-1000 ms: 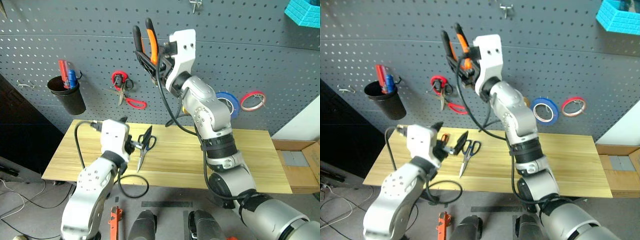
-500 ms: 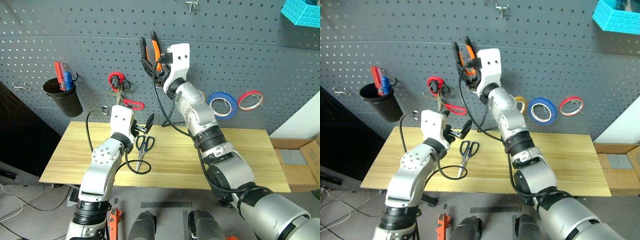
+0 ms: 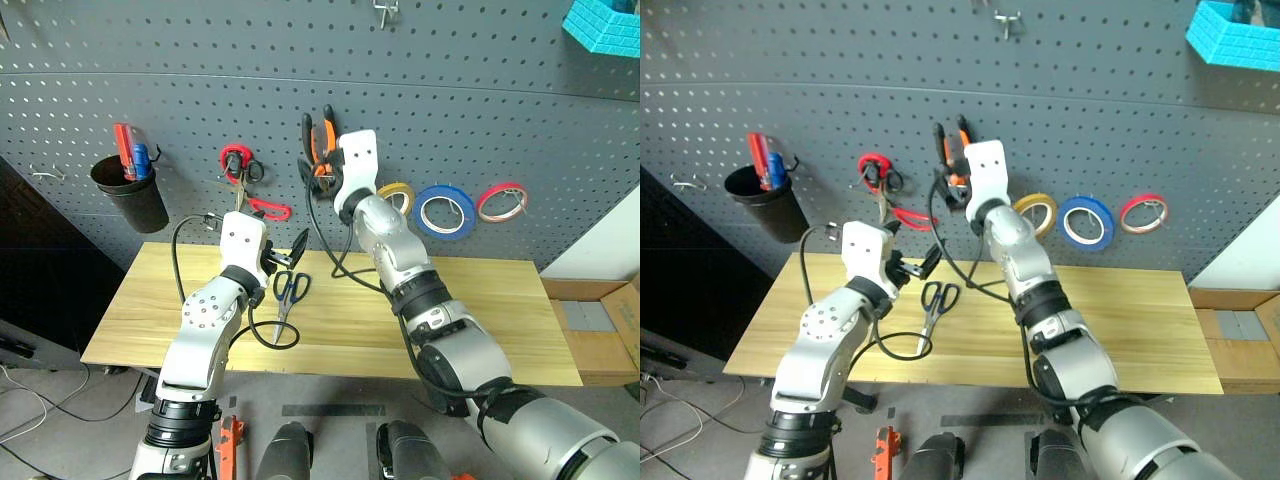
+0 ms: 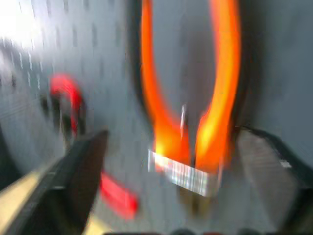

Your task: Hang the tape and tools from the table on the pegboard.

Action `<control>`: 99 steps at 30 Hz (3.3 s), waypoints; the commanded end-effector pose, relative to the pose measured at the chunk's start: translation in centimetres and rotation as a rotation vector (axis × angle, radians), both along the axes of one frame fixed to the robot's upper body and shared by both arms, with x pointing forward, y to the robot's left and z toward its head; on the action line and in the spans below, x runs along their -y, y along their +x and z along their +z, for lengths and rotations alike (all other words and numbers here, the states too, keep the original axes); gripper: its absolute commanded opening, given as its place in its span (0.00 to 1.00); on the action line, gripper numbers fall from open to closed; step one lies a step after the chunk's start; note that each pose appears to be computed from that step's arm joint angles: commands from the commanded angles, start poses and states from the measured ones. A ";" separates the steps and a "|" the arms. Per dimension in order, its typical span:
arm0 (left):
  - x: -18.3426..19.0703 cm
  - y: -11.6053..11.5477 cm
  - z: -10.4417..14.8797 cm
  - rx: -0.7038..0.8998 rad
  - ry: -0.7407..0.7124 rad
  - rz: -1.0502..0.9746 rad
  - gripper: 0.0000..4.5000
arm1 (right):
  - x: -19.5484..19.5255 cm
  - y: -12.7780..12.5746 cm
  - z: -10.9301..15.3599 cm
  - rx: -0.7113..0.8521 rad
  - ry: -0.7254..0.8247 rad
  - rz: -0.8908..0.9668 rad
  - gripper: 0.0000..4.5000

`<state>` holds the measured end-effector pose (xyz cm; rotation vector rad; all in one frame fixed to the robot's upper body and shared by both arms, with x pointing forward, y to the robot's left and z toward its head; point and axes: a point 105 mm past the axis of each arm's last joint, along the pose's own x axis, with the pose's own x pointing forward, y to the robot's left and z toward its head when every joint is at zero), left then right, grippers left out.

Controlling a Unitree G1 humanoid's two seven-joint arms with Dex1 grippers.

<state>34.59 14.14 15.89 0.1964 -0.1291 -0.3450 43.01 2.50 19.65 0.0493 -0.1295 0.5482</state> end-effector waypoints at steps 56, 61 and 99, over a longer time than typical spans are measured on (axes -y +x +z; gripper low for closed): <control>-5.7 -3.3 -17.3 -0.681 0.187 0.307 0.10 | 1.0 -15.5 -6.7 0.189 -0.332 0.790 1.00; -6.6 -5.5 -11.1 -0.356 0.298 0.308 0.10 | 2.9 -14.3 -5.6 0.170 -0.227 0.681 1.00; -6.7 -2.5 -3.6 -0.044 0.170 0.342 0.10 | 3.7 -11.7 1.7 0.306 0.072 0.524 1.00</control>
